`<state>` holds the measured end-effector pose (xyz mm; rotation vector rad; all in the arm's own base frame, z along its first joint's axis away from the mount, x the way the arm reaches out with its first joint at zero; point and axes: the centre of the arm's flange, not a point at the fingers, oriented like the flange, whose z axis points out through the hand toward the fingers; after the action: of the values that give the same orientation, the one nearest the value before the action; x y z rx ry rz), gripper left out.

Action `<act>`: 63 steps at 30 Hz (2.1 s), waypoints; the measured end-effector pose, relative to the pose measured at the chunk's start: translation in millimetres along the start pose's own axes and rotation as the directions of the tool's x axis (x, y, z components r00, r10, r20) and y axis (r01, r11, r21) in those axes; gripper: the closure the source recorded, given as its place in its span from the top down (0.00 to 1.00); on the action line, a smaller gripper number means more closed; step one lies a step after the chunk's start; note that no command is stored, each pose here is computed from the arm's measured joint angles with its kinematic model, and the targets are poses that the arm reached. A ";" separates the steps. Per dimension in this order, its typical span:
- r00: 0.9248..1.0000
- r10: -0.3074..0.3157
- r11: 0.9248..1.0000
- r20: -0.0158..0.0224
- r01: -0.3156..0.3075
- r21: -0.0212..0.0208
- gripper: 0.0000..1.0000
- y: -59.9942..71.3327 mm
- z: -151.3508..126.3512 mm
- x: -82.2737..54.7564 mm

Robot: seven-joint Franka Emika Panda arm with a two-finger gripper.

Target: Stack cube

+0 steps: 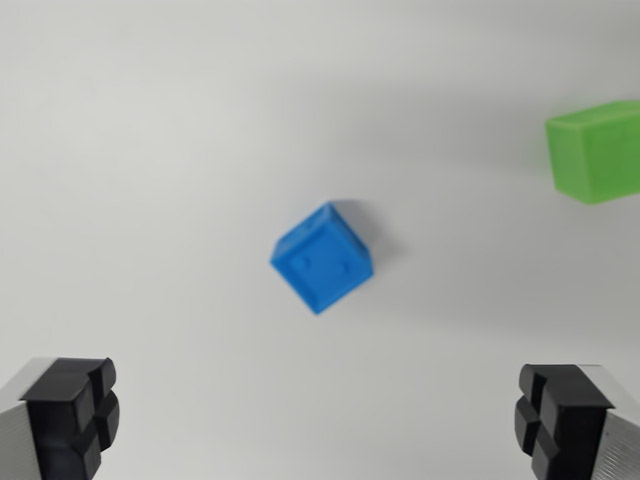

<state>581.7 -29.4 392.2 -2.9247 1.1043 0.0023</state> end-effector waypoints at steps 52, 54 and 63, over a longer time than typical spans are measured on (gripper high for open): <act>0.809 -0.588 0.808 0.010 0.588 -0.018 1.00 40.2 192.5 -41.0; 0.808 -0.589 0.808 0.010 0.589 -0.018 1.00 40.4 201.2 -41.2; 0.807 -0.590 0.807 0.009 0.591 -0.019 1.00 40.5 233.2 -41.2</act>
<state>524.9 -29.0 158.8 -3.1419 0.1419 0.0105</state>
